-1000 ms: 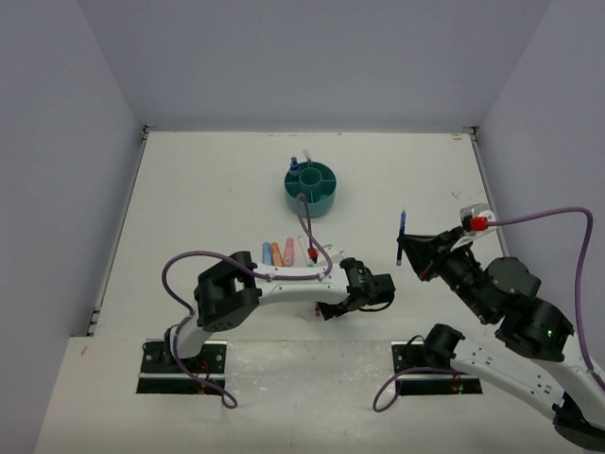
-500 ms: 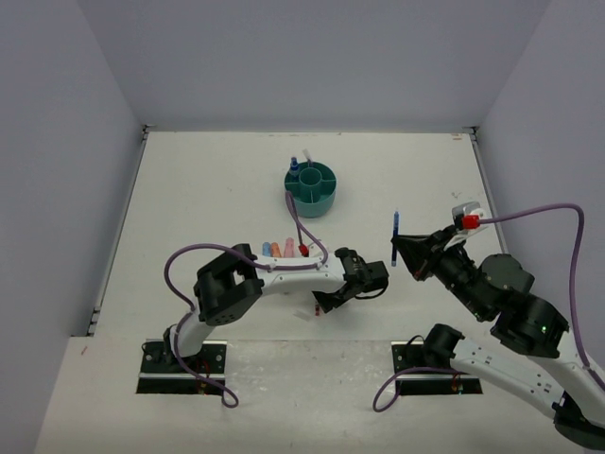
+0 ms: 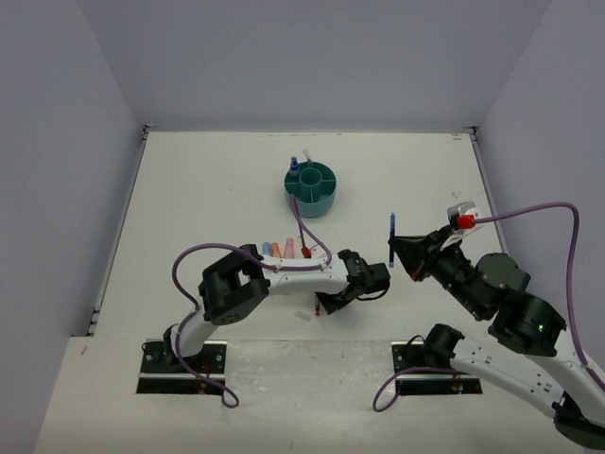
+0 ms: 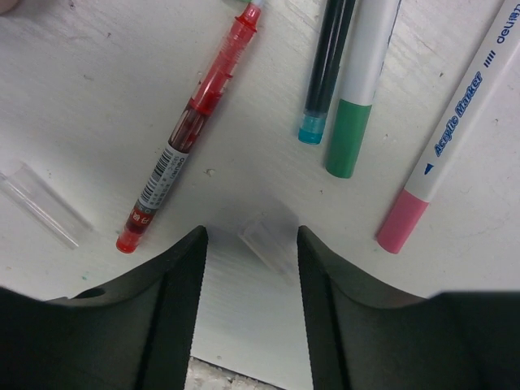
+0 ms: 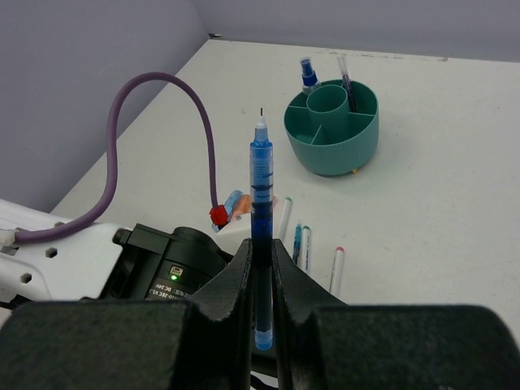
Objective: Sort the stationery into containers
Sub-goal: Close the pen cap on the pen.
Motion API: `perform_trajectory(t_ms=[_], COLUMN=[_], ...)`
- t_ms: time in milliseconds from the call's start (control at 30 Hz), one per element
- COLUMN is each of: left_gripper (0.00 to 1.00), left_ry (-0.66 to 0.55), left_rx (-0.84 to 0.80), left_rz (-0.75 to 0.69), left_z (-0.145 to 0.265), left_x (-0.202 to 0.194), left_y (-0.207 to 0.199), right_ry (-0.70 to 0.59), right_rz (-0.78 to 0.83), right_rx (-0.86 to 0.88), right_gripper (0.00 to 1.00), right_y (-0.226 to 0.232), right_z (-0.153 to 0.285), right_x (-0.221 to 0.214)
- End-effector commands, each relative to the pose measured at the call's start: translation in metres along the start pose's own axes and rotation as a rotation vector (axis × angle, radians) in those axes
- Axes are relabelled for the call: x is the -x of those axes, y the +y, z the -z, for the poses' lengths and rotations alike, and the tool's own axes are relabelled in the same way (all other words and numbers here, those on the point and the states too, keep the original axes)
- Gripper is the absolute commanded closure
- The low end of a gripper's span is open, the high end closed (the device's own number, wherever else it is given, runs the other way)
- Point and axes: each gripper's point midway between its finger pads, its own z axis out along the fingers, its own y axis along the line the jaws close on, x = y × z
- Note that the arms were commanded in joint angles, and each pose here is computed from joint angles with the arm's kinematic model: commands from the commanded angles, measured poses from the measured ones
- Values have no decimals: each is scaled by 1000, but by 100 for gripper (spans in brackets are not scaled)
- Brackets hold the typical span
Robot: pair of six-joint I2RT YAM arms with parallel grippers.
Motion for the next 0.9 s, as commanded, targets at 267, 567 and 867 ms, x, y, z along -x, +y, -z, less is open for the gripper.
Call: perform_trajectory(t_ms=[267,567,867], left_gripper=[60,83,100], left_ry=[39,48,-3], left_rx=[-31,-10,-181], left_rz=[-4,-20,-170], left_z=[-7,-15,-10], left_x=[-13,-16,12], left_y=[-15,-5,0], right_ry=[-27,-37,-70], right_rz=[5,-2,-49], right_rx=[37,52,69], right_gripper=[100,100,100], right_y=[7,9,9], right_z=[1,4,14], right_x=[7,10,14])
